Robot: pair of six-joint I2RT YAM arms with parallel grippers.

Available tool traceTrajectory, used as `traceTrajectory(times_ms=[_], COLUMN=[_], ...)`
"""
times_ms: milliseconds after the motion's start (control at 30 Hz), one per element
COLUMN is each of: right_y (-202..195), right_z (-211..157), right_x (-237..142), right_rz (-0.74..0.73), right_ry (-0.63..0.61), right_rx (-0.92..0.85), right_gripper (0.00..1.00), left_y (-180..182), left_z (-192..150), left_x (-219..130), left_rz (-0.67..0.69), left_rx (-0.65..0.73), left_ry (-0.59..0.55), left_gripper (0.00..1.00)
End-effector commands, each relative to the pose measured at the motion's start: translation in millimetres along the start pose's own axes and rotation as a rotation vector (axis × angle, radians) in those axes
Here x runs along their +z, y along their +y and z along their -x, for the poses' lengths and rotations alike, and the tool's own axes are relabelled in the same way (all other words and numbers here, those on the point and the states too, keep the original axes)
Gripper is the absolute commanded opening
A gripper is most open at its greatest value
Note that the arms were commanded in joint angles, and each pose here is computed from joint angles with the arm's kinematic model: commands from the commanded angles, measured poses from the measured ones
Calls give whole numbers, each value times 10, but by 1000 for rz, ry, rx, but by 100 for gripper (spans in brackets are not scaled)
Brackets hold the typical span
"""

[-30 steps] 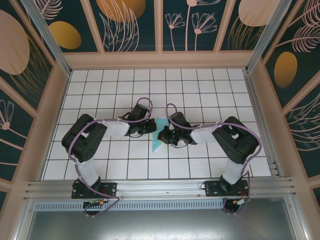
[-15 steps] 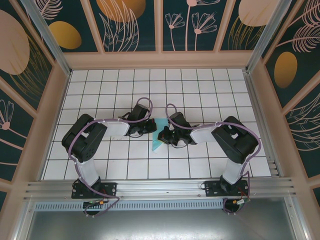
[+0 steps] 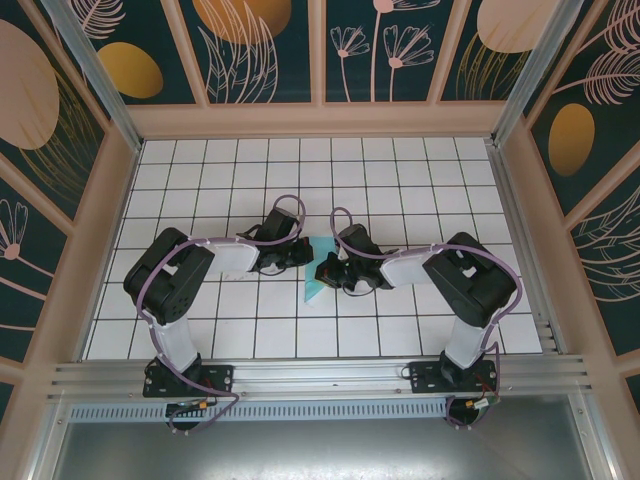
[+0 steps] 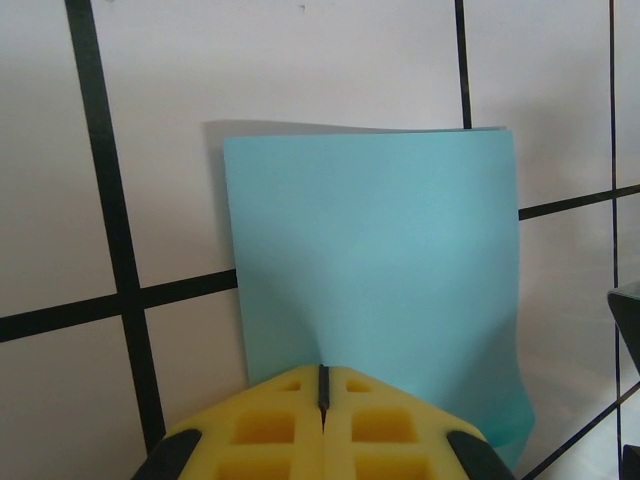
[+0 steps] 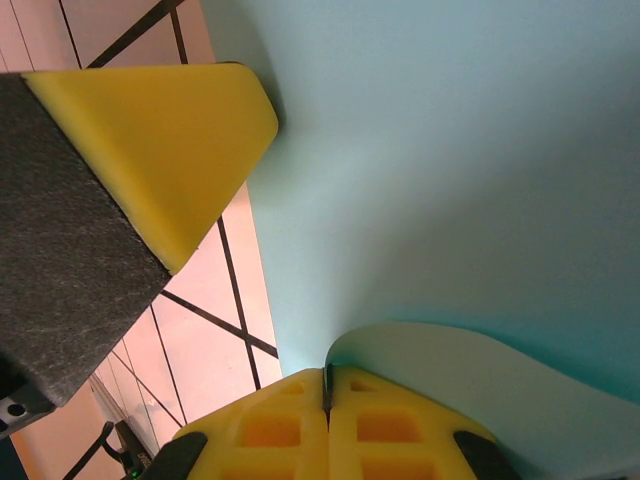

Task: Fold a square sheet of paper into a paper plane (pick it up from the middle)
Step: Third fold the triangle at the center of the table.

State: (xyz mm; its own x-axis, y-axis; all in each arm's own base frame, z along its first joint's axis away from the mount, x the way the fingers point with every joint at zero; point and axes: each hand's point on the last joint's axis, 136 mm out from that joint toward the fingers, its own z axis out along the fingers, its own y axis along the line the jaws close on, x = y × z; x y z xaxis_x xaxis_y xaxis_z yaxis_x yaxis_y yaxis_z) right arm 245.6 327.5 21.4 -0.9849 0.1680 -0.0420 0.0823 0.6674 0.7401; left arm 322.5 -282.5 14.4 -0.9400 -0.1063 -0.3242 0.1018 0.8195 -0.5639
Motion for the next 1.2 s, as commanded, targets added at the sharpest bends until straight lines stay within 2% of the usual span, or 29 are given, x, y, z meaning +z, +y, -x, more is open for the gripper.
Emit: traceTrajectory(times_ms=[0,267,467,633,767,933,1067,1167], right_y=[33,-144,-227,-249,-268,-282,-300,-346], right_z=[14,-12,-40,-51,-57,-64,-71,-96], right_x=[28,71,88,108,112,108,105,99], right_rz=[5,-61,-104,-113,-122,-132,-144,-165], right_ry=[-4,2,6,8,9,7,4,9], right_rx=[-26,7,18,28,31,29,29,39], right_gripper=[1,3,18,31,36,44,43,34], left_y=[241,176,91,211,306,257,177,141], left_z=[-217,-150,123,261,315,301,196,115], left_x=[92,24,-258,-498,-686,-844,-864,-859], left_rz=[70,63,94,149,148,110,50,23], left_rx=[-16,-20,-55,-125,-187,-193,-185,-158], left_ry=[66,45,-74,-157,-217,-239,-204,-174], left_gripper=[6,9,21,29,33,39,39,33])
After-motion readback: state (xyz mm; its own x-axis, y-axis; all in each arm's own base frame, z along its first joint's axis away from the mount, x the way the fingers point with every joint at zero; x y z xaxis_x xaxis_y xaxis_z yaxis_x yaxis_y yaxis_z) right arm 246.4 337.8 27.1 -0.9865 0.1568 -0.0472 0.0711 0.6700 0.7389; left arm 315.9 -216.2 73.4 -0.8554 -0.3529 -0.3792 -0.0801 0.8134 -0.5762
